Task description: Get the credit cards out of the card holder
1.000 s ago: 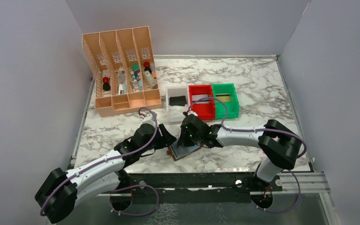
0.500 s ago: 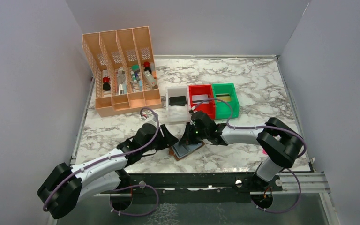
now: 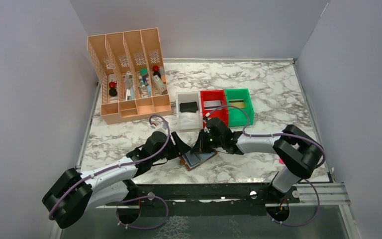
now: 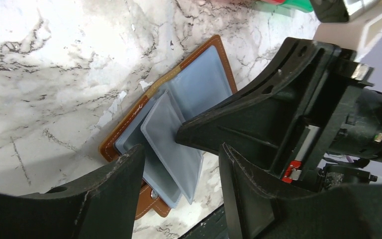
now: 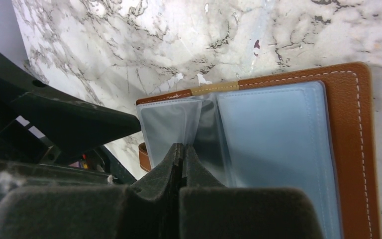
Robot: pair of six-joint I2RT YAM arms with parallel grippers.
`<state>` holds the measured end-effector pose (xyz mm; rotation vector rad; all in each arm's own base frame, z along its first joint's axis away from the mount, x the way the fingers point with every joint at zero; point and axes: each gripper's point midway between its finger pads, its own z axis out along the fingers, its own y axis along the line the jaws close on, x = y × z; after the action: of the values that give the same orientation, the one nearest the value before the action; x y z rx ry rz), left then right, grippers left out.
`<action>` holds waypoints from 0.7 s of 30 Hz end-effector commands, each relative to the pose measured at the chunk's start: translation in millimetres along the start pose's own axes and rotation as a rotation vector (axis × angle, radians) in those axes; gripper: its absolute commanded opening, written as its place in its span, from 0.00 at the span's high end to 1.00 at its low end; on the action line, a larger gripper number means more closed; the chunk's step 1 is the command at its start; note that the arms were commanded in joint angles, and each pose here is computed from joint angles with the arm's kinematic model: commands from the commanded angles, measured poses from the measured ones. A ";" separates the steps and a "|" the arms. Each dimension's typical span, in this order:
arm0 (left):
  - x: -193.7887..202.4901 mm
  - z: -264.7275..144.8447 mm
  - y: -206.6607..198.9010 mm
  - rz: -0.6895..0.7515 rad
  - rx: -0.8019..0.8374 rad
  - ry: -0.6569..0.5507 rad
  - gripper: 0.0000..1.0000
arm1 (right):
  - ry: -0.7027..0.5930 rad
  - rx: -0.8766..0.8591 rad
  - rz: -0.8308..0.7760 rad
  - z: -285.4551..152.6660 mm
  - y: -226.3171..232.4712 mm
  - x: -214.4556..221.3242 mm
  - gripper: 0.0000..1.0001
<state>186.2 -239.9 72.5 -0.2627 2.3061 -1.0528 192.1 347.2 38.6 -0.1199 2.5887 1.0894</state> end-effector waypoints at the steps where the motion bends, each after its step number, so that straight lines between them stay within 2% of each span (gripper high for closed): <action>1: 6.0 3.3 -3.9 -0.021 0.032 0.024 0.41 | -0.015 -0.061 0.010 -7.7 11.8 -6.1 0.99; 12: 12.4 13.1 -6.3 -0.040 0.050 0.057 0.41 | -0.010 -0.074 0.030 -8.1 7.7 -6.7 0.99; 15: 15.0 16.7 -9.8 -0.044 0.063 0.076 0.45 | -0.012 -0.078 0.034 -8.2 6.6 -6.5 0.99; 21: 14.7 17.3 -19.5 -0.035 0.104 0.080 0.58 | -0.030 -0.073 0.026 -12.1 4.0 -8.7 0.96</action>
<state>182.5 -256.4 52.8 -0.2747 2.3767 -1.1174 193.6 340.8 38.2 -0.0773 2.5840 1.1420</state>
